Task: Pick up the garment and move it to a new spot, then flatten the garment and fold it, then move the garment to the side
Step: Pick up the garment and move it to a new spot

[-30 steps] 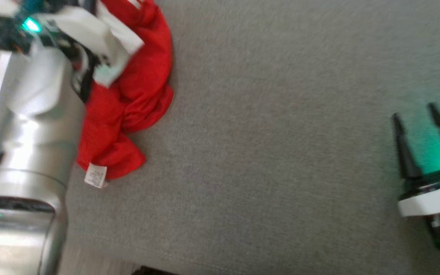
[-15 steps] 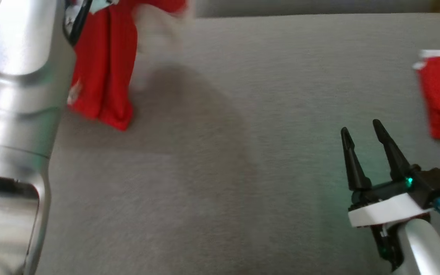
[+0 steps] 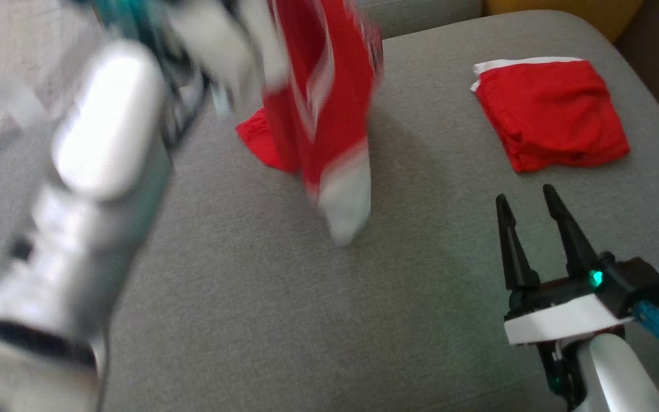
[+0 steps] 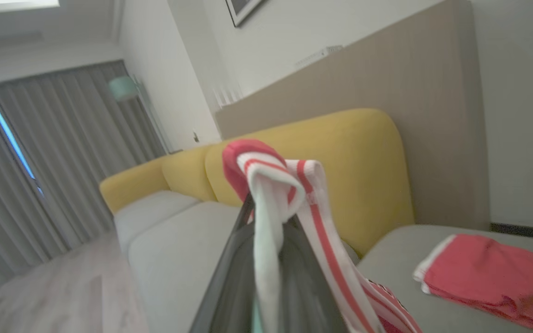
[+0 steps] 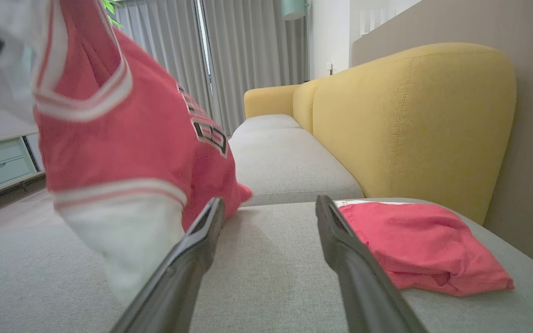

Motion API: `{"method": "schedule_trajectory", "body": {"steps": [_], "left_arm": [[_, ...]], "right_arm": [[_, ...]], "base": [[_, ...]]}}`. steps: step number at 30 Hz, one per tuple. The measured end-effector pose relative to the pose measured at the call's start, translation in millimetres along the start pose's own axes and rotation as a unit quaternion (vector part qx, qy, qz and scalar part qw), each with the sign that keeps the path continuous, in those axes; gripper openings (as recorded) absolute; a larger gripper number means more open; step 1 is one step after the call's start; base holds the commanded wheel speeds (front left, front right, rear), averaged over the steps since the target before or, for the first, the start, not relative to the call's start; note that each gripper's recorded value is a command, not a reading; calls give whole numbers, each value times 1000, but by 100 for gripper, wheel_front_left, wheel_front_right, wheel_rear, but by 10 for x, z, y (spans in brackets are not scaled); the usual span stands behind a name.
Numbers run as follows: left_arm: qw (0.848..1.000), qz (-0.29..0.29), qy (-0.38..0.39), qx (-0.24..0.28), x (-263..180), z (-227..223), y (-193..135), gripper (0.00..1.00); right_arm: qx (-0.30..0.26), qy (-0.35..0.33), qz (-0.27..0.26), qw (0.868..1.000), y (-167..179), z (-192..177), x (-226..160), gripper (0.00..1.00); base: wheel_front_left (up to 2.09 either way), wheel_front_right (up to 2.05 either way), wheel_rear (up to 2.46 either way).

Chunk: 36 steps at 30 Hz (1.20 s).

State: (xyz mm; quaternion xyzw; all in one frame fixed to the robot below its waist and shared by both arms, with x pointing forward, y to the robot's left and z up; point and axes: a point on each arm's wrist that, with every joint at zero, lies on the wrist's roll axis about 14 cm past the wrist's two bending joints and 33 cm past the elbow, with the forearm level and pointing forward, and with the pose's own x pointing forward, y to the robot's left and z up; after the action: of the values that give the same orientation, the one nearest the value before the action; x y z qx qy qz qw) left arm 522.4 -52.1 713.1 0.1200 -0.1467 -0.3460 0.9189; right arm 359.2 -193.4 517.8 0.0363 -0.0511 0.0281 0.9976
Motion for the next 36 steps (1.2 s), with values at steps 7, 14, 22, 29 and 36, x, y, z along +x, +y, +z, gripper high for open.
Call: {"method": "schedule_trajectory", "body": {"steps": [7, 14, 22, 29, 36], "left_arm": [[986, -24, 133, -102, -720, -1362, -692, 0], [971, 32, 209, -111, -1491, -2123, -711, 100], [967, 159, 170, -105, -1854, -1994, -244, 100], [945, 251, 121, -169, -2433, -1731, -390, 100], [911, 346, 114, -194, -3104, -1636, -438, 100]], "right_arm": [[15, 13, -13, 1000, 18, -90, -193, 100], [27, 28, -4, 999, 118, -200, -232, 100], [34, 40, 6, 999, 193, -282, -252, 100], [42, 44, 27, 998, 347, -318, -225, 100], [32, 53, 59, 996, 524, -369, -190, 100]], "base": [[0, 0, 0], [0, 0, 0], [0, 0, 0], [0, 0, 0], [0, 0, 0]]}}
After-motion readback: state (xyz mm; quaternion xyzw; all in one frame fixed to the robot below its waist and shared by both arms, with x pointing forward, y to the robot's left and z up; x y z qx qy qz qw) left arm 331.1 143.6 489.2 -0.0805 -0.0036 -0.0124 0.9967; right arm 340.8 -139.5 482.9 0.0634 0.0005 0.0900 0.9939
